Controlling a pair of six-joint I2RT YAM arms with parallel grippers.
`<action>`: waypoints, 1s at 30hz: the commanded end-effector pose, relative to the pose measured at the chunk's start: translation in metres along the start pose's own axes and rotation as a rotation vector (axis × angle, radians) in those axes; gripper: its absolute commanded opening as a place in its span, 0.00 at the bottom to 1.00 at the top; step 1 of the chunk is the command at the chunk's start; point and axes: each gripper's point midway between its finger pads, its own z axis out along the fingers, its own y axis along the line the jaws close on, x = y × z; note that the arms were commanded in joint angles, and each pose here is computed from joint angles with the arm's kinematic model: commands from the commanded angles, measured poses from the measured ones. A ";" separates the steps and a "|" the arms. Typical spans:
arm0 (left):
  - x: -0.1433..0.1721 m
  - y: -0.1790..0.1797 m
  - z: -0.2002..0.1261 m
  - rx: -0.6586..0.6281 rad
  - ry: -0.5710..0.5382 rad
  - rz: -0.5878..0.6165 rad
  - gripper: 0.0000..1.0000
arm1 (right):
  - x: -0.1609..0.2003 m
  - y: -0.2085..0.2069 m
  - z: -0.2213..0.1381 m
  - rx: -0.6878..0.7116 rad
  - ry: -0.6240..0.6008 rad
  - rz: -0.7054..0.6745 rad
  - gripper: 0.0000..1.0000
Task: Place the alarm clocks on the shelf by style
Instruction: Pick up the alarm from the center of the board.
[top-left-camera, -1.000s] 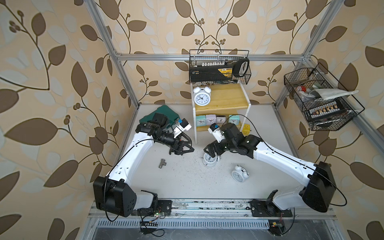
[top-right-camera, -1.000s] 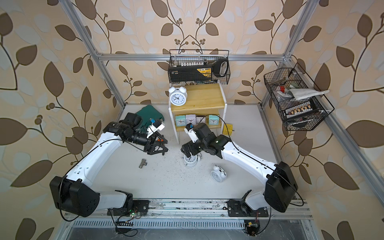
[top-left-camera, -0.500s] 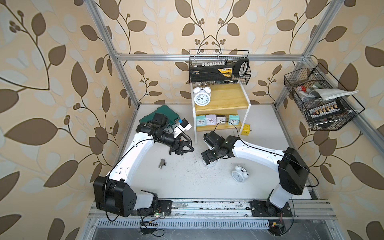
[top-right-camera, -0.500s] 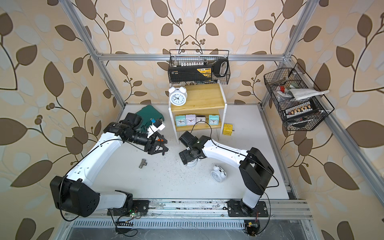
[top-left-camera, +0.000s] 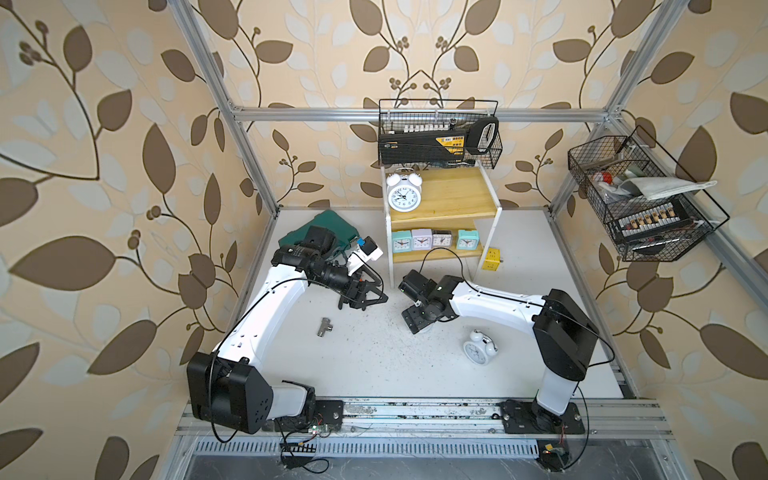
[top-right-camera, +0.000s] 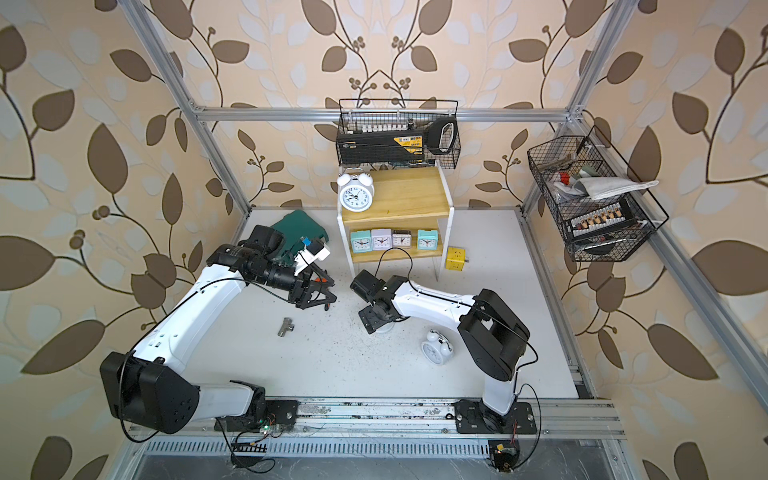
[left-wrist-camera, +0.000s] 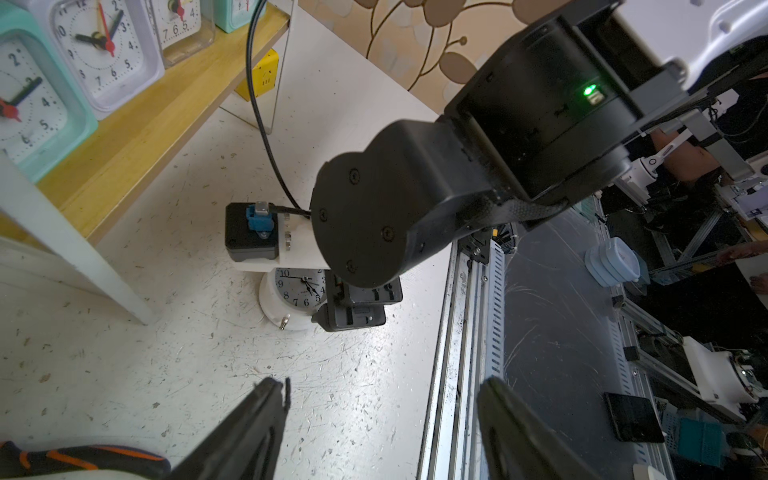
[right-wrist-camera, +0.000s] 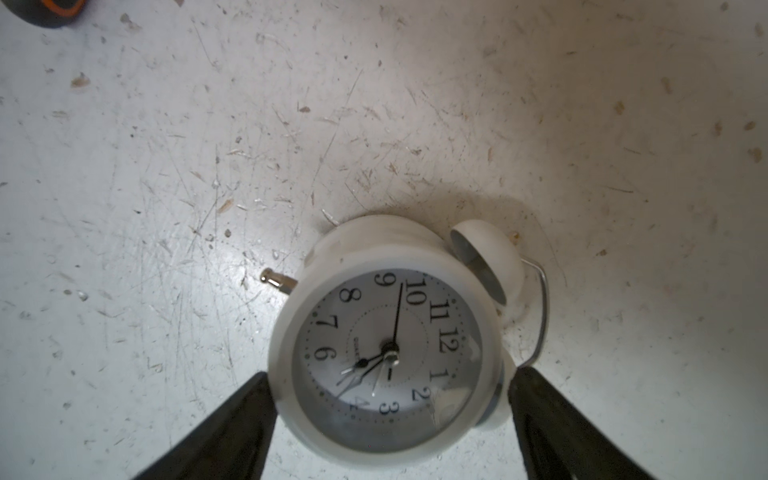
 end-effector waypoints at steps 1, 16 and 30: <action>-0.003 -0.004 -0.004 0.002 -0.019 0.001 0.76 | -0.011 0.003 0.002 0.017 -0.024 -0.009 0.86; -0.005 0.000 -0.004 -0.013 -0.021 -0.020 0.76 | -0.015 0.004 0.002 0.009 -0.060 -0.041 0.60; -0.003 0.003 -0.004 -0.026 -0.018 -0.030 0.76 | -0.021 -0.006 0.002 0.032 -0.080 -0.026 0.92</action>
